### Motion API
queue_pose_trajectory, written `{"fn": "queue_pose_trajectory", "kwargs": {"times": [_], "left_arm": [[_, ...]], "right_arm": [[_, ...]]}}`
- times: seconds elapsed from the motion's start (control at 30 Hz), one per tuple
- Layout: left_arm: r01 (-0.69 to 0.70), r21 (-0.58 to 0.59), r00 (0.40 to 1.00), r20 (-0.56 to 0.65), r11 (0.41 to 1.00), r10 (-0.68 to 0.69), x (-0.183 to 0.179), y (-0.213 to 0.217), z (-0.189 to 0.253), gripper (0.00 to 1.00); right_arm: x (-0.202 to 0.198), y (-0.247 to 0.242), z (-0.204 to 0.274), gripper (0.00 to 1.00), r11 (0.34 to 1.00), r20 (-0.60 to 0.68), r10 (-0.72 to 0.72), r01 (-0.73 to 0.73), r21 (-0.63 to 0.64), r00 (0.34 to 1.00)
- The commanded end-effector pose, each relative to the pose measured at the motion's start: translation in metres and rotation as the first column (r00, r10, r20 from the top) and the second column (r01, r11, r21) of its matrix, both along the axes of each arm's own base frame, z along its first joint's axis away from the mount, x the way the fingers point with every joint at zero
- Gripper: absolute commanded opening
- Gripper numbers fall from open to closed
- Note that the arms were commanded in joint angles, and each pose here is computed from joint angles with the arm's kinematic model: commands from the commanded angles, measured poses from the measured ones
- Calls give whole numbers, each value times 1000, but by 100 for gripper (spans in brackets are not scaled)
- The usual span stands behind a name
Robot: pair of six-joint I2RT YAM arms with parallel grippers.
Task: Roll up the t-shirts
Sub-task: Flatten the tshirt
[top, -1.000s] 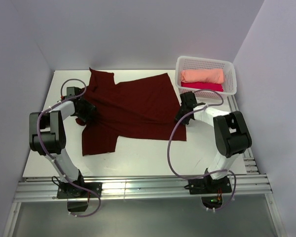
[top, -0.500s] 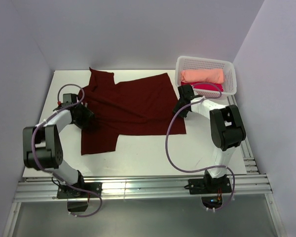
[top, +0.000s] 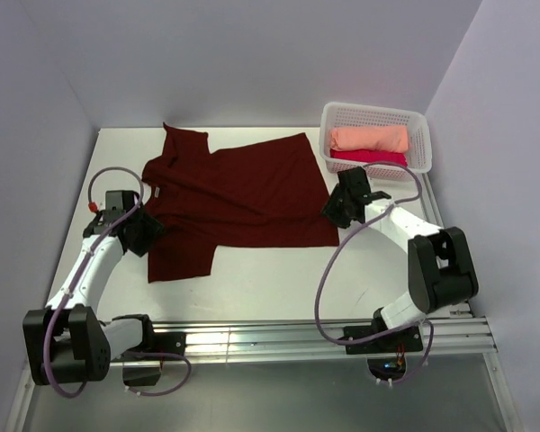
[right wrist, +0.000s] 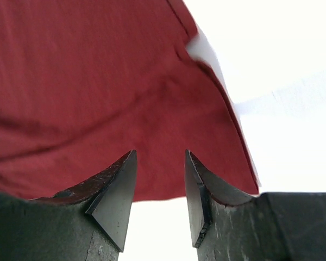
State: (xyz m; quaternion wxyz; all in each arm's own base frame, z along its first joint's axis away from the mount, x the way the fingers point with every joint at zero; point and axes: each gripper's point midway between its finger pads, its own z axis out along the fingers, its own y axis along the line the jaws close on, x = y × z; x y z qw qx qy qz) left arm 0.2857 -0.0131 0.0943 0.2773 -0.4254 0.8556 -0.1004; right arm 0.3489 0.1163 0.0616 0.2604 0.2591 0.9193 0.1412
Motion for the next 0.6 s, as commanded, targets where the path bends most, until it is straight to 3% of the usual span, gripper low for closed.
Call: {"fn": "queue_pose_trajectory", "kwargs": {"times": [0.0, 0.2, 0.57], "left_arm": [[-85, 31, 993, -83, 996, 87, -28, 10, -13, 59], [-110, -38, 987, -121, 993, 105, -44, -1, -42, 58], [-204, -26, 964, -181, 979, 196, -58, 7, -83, 54]], "right_arm": [[-13, -2, 9, 47, 1000, 31, 14, -15, 19, 999], [-44, 0, 3, 47, 997, 34, 11, -14, 81, 999], [-62, -18, -17, 53, 997, -6, -70, 70, 31, 998]]}}
